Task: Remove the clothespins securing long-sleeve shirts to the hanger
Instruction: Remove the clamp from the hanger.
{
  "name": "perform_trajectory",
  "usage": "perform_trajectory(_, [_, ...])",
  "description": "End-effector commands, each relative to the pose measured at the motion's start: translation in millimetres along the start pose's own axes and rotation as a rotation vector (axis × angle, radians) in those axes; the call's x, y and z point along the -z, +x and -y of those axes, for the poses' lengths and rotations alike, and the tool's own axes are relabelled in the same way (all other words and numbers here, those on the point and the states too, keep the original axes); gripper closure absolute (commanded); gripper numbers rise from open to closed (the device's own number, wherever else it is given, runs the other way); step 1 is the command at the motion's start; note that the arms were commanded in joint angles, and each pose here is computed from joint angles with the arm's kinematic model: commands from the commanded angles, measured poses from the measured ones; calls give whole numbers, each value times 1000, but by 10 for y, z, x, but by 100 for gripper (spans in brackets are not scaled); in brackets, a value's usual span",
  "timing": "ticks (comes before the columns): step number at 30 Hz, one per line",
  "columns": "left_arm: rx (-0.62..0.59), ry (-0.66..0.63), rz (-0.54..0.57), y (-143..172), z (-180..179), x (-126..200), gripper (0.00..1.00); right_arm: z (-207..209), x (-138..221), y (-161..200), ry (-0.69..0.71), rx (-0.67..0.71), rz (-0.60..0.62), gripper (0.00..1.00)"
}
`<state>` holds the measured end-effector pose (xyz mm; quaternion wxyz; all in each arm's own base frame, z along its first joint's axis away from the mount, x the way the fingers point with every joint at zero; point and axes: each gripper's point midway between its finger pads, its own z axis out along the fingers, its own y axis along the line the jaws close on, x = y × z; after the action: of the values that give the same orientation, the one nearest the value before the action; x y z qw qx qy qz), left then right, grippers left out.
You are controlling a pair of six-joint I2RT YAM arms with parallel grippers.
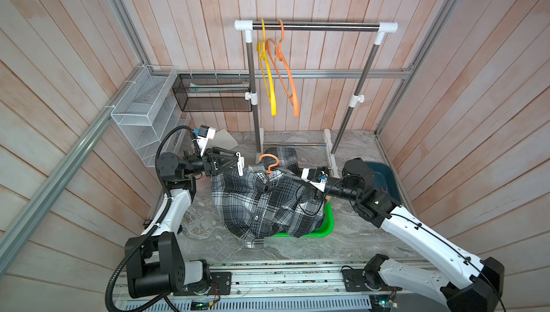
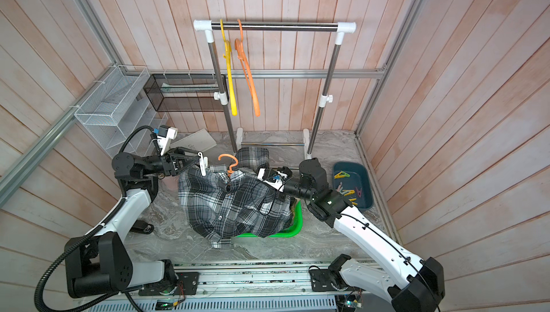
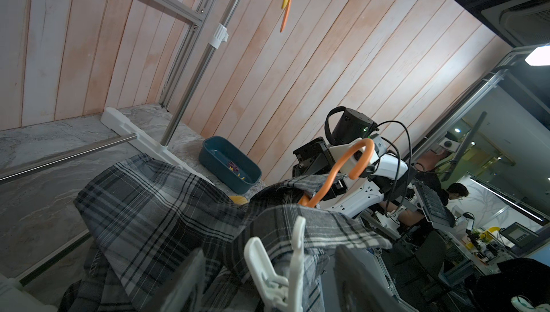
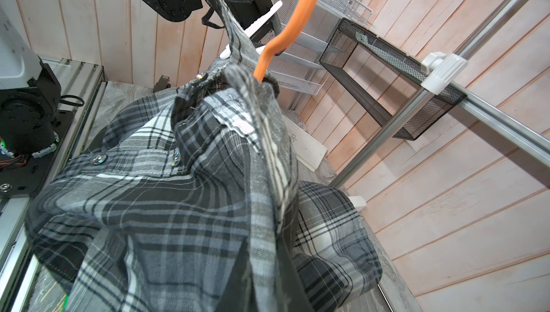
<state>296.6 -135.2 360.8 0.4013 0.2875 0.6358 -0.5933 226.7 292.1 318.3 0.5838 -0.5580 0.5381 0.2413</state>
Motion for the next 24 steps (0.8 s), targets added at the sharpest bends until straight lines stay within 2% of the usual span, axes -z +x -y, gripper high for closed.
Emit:
perform_trajectory(1, [-55,27,-34,-3,119,-36,29,79,15,-279,18,58,83,100])
perform_trajectory(9, [-40,54,-57,50,133,-106,31,113,-84,-272,9,74,83,100])
perform_trajectory(12, [-39,59,-63,59,137,-114,35,118,-108,-254,6,79,79,100])
perform_trajectory(24, [-28,95,-105,120,183,-159,65,230,-171,-206,45,114,47,100])
